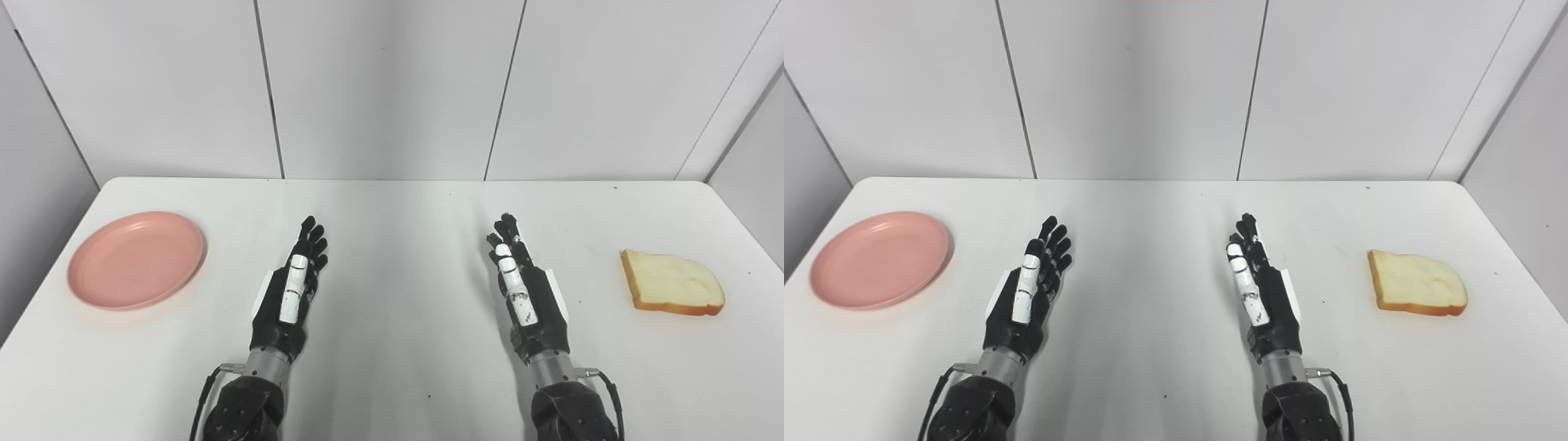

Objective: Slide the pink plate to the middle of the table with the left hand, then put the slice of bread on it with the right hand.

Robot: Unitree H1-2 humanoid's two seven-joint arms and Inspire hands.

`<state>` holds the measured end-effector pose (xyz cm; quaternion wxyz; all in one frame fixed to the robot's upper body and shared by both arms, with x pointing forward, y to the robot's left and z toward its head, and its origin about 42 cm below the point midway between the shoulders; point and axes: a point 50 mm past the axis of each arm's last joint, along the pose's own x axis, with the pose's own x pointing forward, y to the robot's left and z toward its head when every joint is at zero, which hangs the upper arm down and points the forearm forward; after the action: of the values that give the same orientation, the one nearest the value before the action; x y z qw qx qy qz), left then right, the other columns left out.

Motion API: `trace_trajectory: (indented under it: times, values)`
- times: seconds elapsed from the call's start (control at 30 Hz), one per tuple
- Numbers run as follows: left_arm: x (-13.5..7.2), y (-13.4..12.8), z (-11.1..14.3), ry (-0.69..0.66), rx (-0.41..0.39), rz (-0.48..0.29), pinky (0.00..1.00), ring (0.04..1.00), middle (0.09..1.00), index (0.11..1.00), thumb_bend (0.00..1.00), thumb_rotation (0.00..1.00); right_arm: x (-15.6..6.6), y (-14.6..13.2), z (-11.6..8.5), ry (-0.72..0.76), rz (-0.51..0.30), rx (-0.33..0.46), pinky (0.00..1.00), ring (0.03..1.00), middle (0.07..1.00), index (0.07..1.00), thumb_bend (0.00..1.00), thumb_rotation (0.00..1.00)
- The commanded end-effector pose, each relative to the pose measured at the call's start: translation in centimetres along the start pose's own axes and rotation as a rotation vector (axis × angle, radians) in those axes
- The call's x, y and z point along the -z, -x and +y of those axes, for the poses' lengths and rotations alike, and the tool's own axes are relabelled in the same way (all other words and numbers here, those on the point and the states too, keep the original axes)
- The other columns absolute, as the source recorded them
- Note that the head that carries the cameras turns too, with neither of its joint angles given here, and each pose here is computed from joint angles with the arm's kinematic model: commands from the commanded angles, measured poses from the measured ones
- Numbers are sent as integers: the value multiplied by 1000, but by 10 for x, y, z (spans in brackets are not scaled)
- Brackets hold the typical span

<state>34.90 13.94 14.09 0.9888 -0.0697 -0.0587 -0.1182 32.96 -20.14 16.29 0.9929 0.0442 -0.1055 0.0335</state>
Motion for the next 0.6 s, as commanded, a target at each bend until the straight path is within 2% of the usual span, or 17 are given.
trace_trajectory:
  times: [0.0,0.2,0.43,0.57]
  values:
    - [-15,-10,-3,-22,15,-78,1000,1000,1000,1000,735,967,-14,-10,1,4,-72,-24,1000,969,985,992,609,837]
    - [-12,-17,-9,-17,4,-84,1000,1000,1000,1000,748,958,-10,-11,-9,-1,-72,-42,1000,998,1000,1000,581,861]
    - [-13,-31,-11,9,-44,-113,1000,1000,1000,1000,745,960,-8,-7,-29,11,-73,-17,1000,1000,1000,1000,552,899]
    - [-20,-42,-5,21,-80,-136,1000,1000,1000,1000,747,972,-12,-6,-32,-7,-63,2,1000,999,1000,1000,467,927]
